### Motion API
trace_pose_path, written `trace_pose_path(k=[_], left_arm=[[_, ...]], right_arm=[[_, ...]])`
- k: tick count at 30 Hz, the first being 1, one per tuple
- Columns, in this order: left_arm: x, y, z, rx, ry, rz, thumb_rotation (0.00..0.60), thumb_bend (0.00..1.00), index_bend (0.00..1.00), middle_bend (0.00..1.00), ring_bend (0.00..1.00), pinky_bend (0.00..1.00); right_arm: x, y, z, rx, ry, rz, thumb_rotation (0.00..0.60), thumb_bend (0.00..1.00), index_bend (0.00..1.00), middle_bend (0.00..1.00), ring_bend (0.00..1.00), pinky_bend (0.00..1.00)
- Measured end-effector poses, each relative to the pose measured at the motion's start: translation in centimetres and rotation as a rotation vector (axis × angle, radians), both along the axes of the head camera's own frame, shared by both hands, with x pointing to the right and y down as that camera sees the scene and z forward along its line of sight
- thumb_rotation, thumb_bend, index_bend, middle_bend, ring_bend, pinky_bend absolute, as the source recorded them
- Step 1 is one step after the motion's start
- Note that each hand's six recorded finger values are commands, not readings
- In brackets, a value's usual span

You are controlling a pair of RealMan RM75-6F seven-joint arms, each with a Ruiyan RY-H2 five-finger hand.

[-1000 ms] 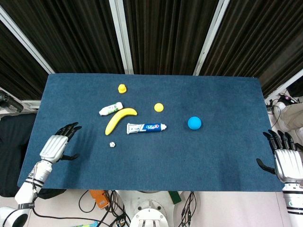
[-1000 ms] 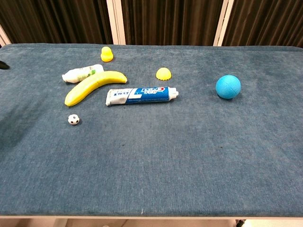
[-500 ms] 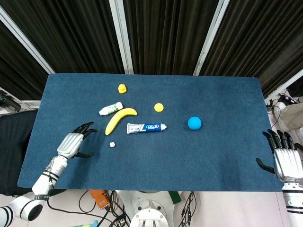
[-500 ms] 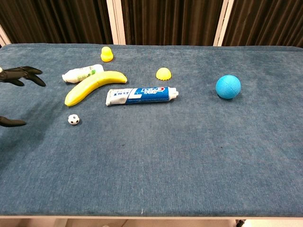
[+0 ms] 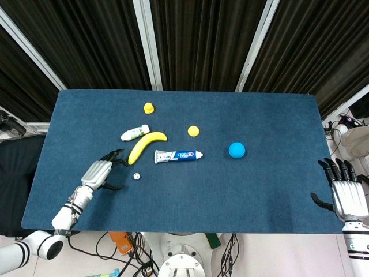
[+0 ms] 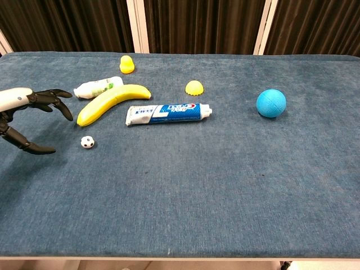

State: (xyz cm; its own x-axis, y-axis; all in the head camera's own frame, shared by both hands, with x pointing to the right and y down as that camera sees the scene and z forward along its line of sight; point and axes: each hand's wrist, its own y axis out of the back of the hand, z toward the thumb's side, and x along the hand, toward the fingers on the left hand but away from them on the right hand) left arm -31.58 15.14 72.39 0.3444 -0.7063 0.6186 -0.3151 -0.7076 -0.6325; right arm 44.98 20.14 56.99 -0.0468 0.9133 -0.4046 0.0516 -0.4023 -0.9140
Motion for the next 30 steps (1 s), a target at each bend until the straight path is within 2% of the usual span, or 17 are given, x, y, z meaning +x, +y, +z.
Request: trace_pose_path(k=[8,16,30], left_arm=[[0.8,0.0,1.5,-0.020,-0.007,0.012,0.600,0.14,0.38,0.00,0.00,0.12],[2.1,-0.6,1.4,-0.004,0.010,0.028,0.600,0.14,0.43,0.01,0.00,0.12],[4.7,-1.2,1.5,-0.006,0.014,0.076,0.600,0.16,0.45,0.01,0.00,0.12]], right_arm=[[0.0,0.0,0.1,-0.006,0.002,0.002,0.600,0.35,0.19,0.16,0.09,0.00],[0.0,0.0,0.2,-0.011,0.004,0.002,0.600,0.35,0.19,0.16,0.09,0.00],[0.0,-0.1,0.3,-0.015,0.007,0.004,0.600,0.35,0.19,0.16,0.09,0.00]])
